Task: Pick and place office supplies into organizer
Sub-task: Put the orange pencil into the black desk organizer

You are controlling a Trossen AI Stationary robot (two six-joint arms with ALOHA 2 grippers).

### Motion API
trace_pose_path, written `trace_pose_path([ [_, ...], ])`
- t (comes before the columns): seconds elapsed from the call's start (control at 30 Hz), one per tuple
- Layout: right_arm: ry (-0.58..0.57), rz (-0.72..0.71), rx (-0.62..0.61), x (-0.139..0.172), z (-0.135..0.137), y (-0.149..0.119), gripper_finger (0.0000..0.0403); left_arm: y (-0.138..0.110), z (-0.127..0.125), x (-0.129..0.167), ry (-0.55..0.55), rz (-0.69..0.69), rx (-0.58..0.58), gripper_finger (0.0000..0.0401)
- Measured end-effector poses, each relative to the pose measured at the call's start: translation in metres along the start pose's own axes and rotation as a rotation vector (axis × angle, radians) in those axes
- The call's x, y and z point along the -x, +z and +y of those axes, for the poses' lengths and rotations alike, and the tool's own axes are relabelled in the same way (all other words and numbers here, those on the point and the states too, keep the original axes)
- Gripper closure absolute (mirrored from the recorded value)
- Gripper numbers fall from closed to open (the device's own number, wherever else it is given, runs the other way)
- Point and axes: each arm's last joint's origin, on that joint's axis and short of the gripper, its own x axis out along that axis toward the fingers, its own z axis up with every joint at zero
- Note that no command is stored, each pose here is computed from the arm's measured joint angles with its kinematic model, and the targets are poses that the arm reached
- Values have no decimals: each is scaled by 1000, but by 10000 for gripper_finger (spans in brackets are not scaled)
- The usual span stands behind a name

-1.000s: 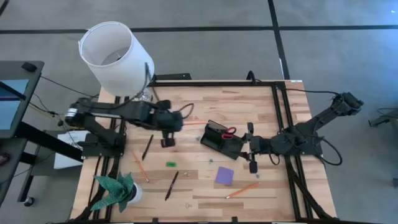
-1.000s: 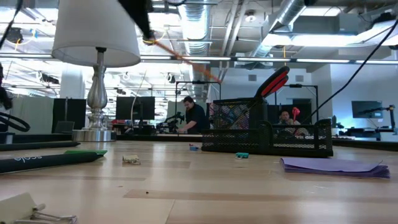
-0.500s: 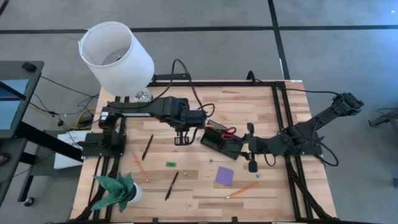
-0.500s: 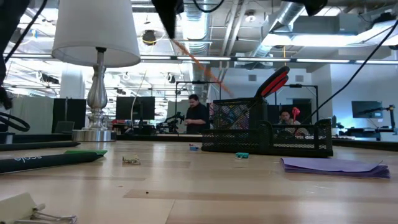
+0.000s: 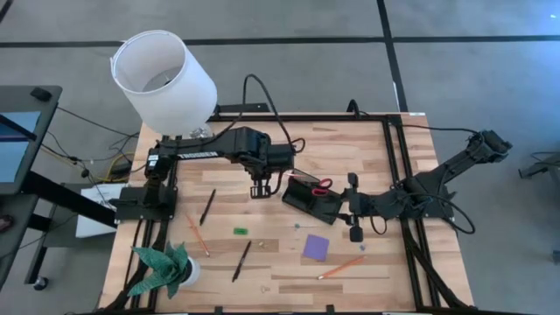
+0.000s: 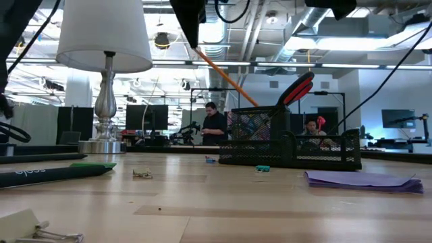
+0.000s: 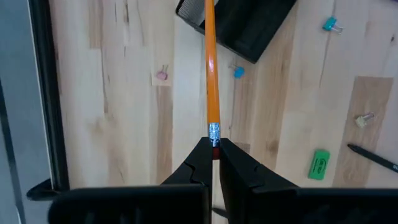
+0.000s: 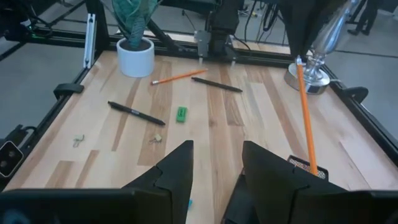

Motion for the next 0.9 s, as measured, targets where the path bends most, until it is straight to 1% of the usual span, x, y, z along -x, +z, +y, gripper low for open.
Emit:
trace_pose_path([
  [0.13,0,0,0,0,0,0,270,0,7,-2,-54,4,21,401],
  [0.33,0,0,0,0,0,0,269,0,7,-2,-133,4,13,401],
  [0.77,0,0,0,0,0,0,270,0,8,-2,-122,2,-4,401],
  [0.9,0,0,0,0,0,0,269,0,10,-2,-145,2,-13,401],
])
